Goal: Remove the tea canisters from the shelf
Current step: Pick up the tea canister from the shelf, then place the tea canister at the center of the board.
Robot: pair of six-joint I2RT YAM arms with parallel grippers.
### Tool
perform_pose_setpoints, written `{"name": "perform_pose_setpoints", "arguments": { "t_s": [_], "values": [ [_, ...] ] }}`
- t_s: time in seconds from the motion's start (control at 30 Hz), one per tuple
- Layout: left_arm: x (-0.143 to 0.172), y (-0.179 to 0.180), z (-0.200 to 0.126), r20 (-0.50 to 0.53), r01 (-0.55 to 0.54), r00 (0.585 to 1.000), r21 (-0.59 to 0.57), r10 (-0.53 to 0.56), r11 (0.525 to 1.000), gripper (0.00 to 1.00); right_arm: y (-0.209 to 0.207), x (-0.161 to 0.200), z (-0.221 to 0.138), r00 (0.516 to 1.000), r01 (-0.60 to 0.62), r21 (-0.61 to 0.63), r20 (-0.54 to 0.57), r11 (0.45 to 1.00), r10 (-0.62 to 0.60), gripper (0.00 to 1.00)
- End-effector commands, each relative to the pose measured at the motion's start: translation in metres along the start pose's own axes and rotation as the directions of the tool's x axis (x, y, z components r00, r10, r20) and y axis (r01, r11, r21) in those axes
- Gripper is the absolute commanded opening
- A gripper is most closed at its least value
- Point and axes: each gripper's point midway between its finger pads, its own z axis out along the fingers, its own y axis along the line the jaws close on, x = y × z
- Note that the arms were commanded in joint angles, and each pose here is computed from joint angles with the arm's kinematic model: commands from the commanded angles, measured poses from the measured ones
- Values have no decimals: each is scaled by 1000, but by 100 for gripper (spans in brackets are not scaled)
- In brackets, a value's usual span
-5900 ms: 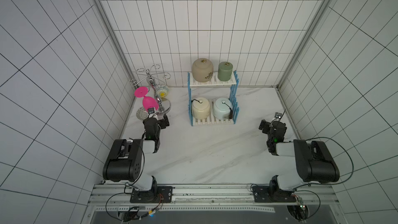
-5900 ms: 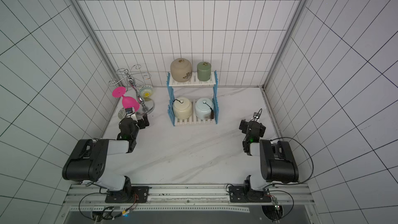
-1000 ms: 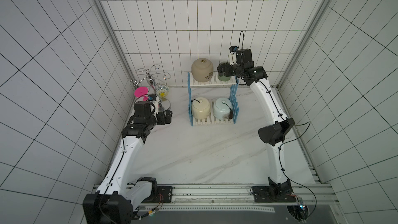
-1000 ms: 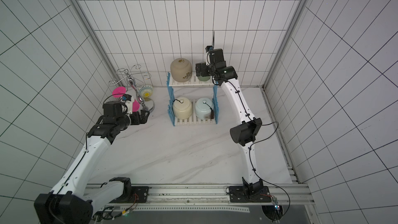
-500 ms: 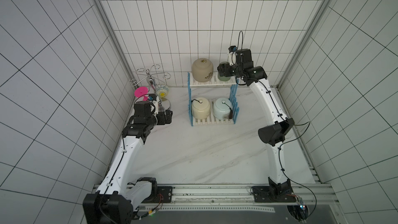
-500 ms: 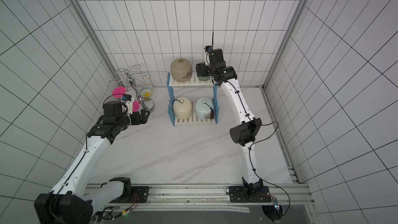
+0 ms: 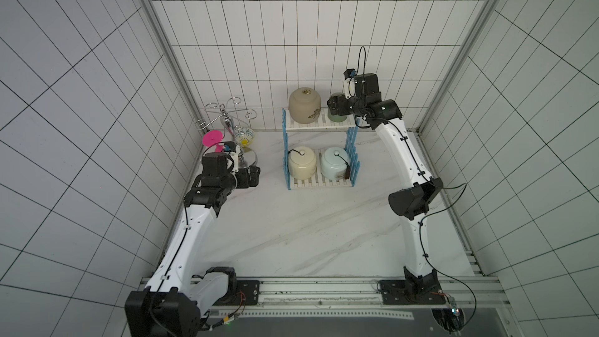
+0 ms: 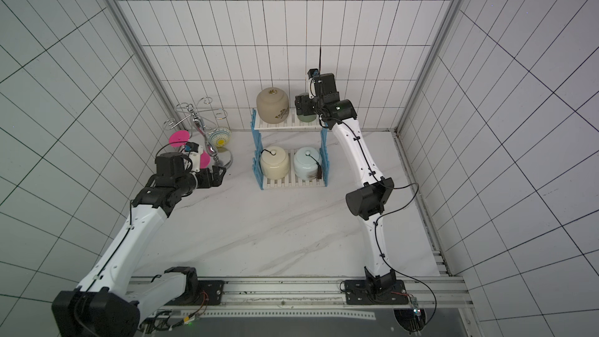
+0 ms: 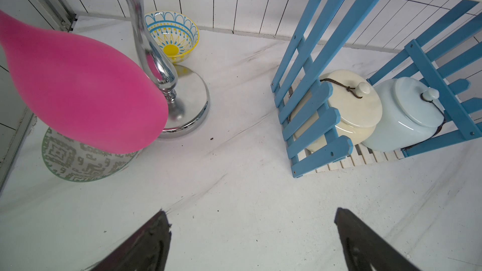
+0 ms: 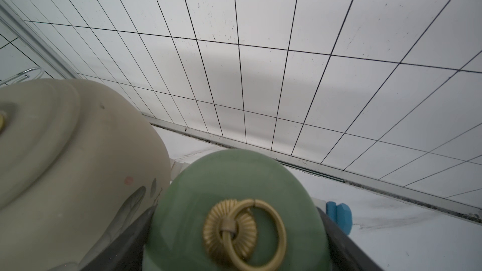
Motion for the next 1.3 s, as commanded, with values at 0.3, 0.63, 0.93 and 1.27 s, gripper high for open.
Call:
{"name": "perform_pose_setpoints", "arguments": {
  "t_s": [0.3, 0.63, 0.93, 1.27],
  "values": [
    [-2, -3, 0, 17, -14, 1000, 16, 14, 1000, 99, 21, -31, -59, 998, 1, -25, 70, 1000, 1, 74],
    [-1, -6, -1, 20, -21, 1000, 22, 21, 1000, 99, 20, -35, -107, 997, -7, 6, 78, 1000, 7, 70],
    [1, -9, 1, 14, -29, 999, 29, 29, 999, 99, 2, -12, -161, 995, -29, 93, 100, 995, 20, 69],
    [2, -7, 3, 0, -28, 1000, 19, 28, 999, 99, -42, 51, -212, 990, -78, 275, 138, 958, 41, 67]
  ]
}}
